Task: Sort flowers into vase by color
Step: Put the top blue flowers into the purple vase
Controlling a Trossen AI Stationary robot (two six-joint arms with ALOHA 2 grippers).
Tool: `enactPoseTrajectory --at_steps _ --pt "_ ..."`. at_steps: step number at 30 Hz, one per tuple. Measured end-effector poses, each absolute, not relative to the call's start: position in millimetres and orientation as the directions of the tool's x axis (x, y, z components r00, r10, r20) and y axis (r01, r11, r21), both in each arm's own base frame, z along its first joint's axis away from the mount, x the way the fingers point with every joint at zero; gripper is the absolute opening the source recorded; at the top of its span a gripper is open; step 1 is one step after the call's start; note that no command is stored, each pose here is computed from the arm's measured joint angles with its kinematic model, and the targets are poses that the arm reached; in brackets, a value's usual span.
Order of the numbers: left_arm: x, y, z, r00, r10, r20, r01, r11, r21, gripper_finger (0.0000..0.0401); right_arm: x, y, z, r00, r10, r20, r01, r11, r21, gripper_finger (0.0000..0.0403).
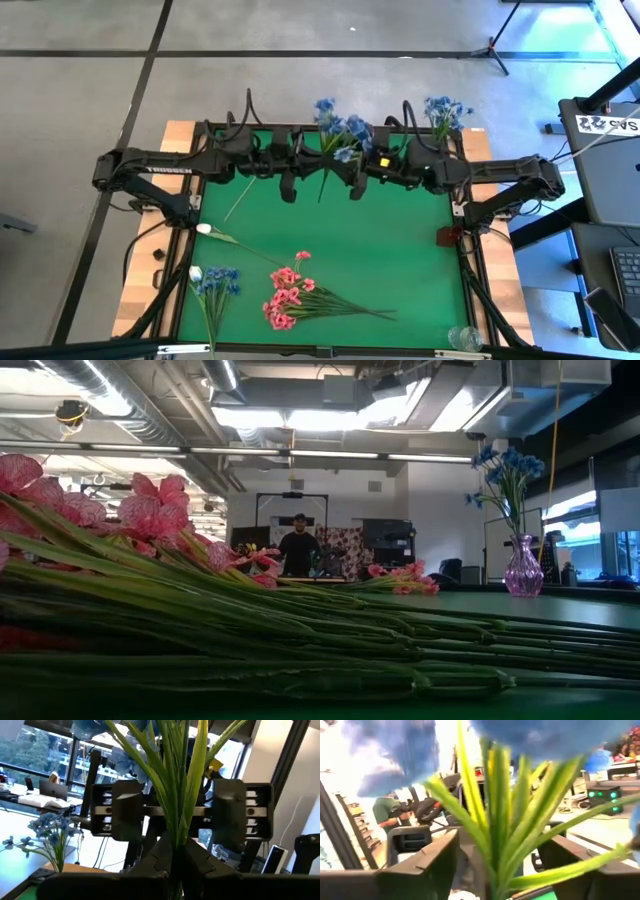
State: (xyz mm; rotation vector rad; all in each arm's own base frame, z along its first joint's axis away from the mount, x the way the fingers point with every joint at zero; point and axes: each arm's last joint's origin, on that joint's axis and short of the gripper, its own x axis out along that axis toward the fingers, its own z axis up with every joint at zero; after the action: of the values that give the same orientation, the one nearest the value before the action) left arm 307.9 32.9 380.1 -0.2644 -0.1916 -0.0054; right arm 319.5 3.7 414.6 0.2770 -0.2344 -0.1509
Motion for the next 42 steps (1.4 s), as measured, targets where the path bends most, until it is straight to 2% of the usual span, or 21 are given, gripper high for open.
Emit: enactPoseTrajectory --at_steps 5,13,20,24,29,33,38,42 --pt "308 32 380 0.982 0.010 0.187 0.040 0.965 -0.259 0.0018 320 3 416 0.954 -0.187 0.233 0.119 0.953 0.278 0.0186" --pt "307 32 378 0.988 -0.001 0.155 0.042 0.964 -0.261 0.0059 319 4 415 0.962 -0.174 0.212 0.125 0.966 0.227 0.0019" --pt "279 31 388 0.998 0.008 0.054 0.007 0.963 -0.269 0.0109 283 1 440 0.939 -0.243 0.242 0.204 0.963 0.174 0.0019" --pt "250 32 395 0.999 0.024 -0.025 -0.030 0.960 -0.277 0.0126 239 -4 456 0.907 -0.376 0.190 0.357 0.925 0.130 0.0011" --pt "216 32 405 0.991 0.122 -0.056 -0.133 0.952 -0.275 0.0128 182 -13 459 0.789 -0.612 0.060 0.606 0.790 0.088 0.0013" --pt "202 32 410 0.980 0.195 -0.046 -0.200 0.941 -0.271 0.0124 150 -17 452 0.674 -0.738 -0.036 0.739 0.674 0.003 0.0009" --pt "200 33 411 0.974 0.220 -0.046 -0.224 0.936 -0.270 0.0120 133 -21 434 0.497 -0.861 -0.107 0.860 0.505 -0.069 0.0010" --pt "205 34 408 0.969 0.239 -0.061 -0.247 0.930 -0.274 0.0119 131 -23 397 0.406 -0.906 -0.115 0.903 0.418 -0.100 0.0007"
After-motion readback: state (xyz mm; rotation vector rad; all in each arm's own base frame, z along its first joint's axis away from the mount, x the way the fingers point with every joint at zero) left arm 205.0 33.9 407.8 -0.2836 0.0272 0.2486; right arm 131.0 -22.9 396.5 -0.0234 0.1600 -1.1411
